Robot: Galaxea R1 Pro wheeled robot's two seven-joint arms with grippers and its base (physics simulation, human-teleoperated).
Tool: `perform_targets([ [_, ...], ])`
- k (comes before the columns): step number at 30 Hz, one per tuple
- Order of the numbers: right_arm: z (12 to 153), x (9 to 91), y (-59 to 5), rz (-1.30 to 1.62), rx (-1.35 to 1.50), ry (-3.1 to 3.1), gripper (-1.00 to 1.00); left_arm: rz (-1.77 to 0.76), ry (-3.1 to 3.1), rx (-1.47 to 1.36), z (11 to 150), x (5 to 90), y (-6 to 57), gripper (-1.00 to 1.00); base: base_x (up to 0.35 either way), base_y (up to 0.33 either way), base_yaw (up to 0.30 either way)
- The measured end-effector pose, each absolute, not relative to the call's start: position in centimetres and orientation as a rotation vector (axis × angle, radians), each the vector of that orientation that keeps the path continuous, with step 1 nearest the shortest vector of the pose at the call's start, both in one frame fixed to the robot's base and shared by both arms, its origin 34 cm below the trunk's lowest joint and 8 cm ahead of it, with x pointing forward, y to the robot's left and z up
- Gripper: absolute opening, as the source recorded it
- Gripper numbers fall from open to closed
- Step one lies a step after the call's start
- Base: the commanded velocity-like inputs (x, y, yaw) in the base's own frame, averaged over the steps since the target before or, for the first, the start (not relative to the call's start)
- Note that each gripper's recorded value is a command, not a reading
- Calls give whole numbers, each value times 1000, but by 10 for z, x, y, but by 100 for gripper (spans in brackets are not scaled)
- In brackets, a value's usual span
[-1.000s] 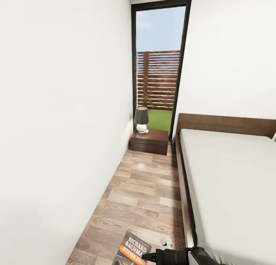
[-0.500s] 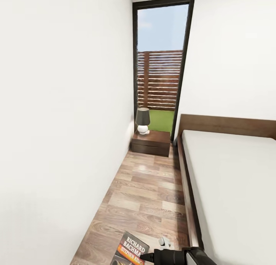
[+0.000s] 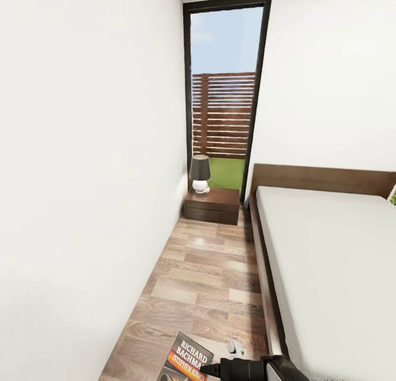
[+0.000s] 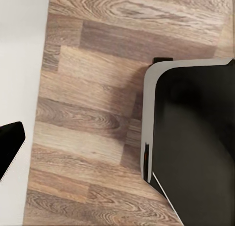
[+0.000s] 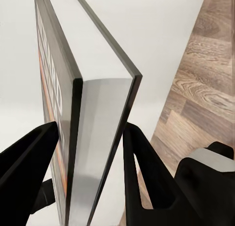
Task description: In the bedroom, move the book from the bed onto either nightstand, and place the two sandals side by side next to the bed.
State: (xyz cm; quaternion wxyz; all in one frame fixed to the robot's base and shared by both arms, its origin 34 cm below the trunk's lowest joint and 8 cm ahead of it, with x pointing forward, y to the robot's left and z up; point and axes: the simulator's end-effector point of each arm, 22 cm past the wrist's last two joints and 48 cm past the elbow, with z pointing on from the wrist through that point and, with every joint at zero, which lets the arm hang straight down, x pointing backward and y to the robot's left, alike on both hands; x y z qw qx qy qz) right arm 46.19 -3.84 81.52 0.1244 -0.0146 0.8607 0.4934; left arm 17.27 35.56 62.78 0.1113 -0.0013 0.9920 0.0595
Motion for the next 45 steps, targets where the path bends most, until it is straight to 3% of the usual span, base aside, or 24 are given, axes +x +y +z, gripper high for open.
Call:
perform_targets([
  [15,814,461,-38,1440,-40,2513,-100,175,2917,0,628,171,356,100,32,25,-210],
  [45,812,462,-35,1428,-54,2487,-100,179,2915,10,628,171,358,100,85,95,-13],
])
